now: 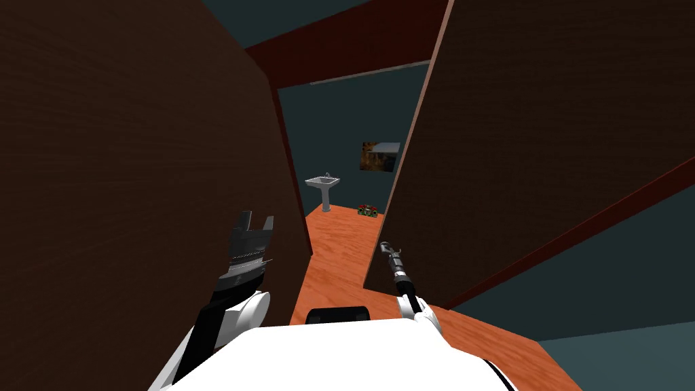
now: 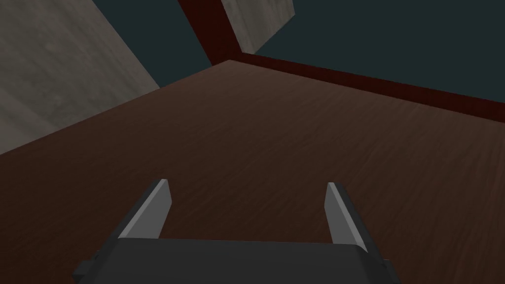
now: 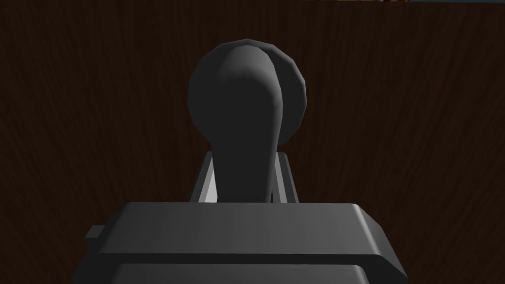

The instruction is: Pull the door open

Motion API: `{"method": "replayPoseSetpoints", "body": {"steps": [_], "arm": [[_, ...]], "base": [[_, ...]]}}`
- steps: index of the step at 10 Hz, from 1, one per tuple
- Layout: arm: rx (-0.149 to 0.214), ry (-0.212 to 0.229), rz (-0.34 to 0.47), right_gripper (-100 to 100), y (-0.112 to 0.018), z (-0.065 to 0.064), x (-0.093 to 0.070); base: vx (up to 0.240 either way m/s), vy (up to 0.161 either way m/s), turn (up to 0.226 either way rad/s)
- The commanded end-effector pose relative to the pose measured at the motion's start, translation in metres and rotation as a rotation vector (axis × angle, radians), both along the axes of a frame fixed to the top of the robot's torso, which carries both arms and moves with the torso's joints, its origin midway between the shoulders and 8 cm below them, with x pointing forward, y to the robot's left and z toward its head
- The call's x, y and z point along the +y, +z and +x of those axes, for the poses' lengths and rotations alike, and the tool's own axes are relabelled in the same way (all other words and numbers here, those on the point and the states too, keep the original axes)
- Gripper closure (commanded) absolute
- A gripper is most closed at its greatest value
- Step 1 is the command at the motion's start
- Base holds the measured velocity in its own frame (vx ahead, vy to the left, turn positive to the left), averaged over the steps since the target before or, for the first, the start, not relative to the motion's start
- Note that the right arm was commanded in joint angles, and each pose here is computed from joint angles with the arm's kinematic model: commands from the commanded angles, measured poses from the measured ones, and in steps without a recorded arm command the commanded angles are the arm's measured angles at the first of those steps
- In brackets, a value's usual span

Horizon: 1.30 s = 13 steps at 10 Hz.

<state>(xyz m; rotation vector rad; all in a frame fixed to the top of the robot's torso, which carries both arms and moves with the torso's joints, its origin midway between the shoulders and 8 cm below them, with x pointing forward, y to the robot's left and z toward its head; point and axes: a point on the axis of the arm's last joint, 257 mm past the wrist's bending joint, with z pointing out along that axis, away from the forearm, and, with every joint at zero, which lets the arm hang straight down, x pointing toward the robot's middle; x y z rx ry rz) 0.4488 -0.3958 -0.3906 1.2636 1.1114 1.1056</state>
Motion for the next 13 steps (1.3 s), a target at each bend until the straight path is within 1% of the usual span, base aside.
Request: {"method": "replayPoseSetpoints", "body": {"steps": [1, 4, 5, 6, 7, 10, 12, 13], "arm": [[-0.001, 0.017, 0.004, 100, -0.001, -0.006, -0.003], [0.001, 0.044, 0.007, 100, -0.001, -0.012, -0.008], [0.004, 0.038, 0.005, 100, -0.002, -0.011, -0.007], [0.007, 0.052, 0.007, 100, -0.004, -0.023, -0.013], [0.006, 0.056, 0.006, 100, -0.004, -0.027, -0.015], [0.001, 0.087, 0.005, 100, -0.003, -0.049, -0.028], [0.001, 0.098, 0.005, 100, -0.002, -0.056, -0.032], [0.001, 0.112, 0.006, 100, -0.001, -0.066, -0.036]], "base": [[-0.215, -0.012, 0.11], [-0.196, -0.003, 0.068], [-0.086, -0.006, 0.007], [-0.135, -0.027, 0.124], [-0.202, -0.039, 0.148], [-0.19, -0.037, 0.172], [-0.159, -0.014, 0.1], [-0.149, 0.014, 0.148]]}}
